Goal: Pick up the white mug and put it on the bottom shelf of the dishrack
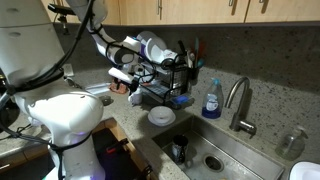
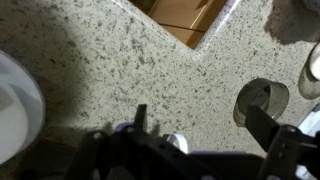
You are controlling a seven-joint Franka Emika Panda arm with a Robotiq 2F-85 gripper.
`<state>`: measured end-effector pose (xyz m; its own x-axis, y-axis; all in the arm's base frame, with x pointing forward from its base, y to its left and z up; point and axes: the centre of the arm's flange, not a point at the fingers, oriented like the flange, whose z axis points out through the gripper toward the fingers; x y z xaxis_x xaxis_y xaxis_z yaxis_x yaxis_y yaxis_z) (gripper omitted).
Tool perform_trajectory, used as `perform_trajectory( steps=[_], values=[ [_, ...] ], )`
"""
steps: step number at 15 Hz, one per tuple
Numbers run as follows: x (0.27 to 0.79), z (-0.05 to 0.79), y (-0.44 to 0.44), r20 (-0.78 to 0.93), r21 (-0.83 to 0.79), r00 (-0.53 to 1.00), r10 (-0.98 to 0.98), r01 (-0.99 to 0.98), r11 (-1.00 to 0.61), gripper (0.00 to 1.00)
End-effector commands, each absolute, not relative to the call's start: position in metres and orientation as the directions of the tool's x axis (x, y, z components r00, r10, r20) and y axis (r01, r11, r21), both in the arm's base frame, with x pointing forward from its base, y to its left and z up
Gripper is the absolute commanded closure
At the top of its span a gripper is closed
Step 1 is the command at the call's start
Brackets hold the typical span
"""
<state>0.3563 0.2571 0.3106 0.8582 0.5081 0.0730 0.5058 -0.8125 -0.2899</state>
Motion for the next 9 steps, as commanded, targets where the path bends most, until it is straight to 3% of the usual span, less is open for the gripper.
perform_trajectory(
  steps=[1, 9],
  values=[
    [0.368, 0.288, 0.276, 0.125, -0.358, 0.837, 0.533, 0.540, -0.762, 0.00],
    [0.390, 0.239, 0.317, 0.183, -0.402, 0.807, 0.562, 0.583, -0.706, 0.00]
  ],
)
